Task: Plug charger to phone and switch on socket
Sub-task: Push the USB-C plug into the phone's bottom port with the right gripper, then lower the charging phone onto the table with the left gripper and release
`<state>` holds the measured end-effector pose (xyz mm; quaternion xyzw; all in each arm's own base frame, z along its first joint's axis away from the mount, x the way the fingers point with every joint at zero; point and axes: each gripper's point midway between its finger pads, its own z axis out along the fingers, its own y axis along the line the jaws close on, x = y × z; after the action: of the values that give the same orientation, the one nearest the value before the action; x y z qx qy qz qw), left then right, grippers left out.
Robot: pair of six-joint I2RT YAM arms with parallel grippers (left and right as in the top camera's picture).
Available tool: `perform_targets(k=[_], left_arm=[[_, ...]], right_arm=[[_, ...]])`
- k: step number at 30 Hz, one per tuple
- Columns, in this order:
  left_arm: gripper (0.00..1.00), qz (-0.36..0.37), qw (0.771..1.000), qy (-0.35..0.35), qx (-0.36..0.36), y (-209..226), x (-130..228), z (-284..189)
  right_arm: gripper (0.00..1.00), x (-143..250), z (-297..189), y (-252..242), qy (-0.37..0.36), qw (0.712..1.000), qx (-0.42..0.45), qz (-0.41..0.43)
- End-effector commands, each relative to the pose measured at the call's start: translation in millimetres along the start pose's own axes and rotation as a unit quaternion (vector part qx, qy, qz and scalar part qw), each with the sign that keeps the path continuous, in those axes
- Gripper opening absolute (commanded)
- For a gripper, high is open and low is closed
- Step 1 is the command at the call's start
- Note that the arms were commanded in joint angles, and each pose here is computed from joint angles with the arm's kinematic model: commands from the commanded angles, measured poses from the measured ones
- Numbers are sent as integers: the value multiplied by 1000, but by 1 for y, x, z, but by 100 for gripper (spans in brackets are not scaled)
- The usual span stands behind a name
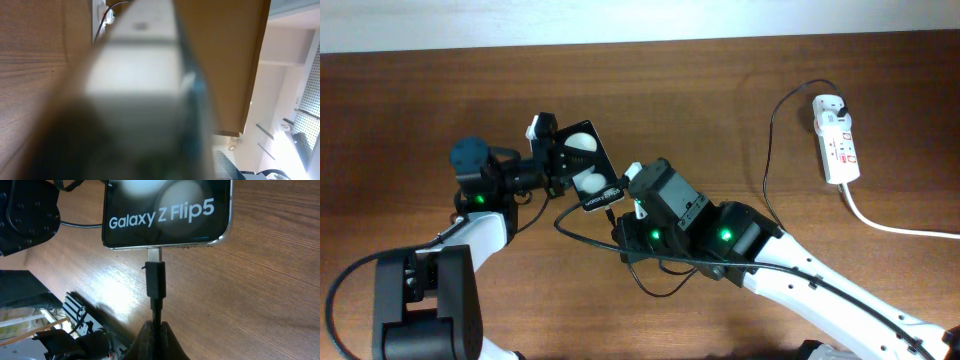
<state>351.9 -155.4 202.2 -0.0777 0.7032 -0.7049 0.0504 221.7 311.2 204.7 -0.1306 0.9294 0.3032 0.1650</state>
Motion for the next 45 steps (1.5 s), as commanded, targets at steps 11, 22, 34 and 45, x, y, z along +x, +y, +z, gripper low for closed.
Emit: perform_targets(k=[11,22,34,45], left_arm=[[0,34,999,14,4,-10,3,-1],[0,70,996,47,5,-15,15,1],[0,89,991,102,6,-16,39,16],[0,128,987,101,9,-16,46,15]], right_arm=[[4,-1,3,1,-3,1000,-3,-5],[4,-20,2,4,-48,999,-2,-12],[4,-47,-2,6,-109,993,6,-34],[10,-44,-7,6,-105,993,9,-53]])
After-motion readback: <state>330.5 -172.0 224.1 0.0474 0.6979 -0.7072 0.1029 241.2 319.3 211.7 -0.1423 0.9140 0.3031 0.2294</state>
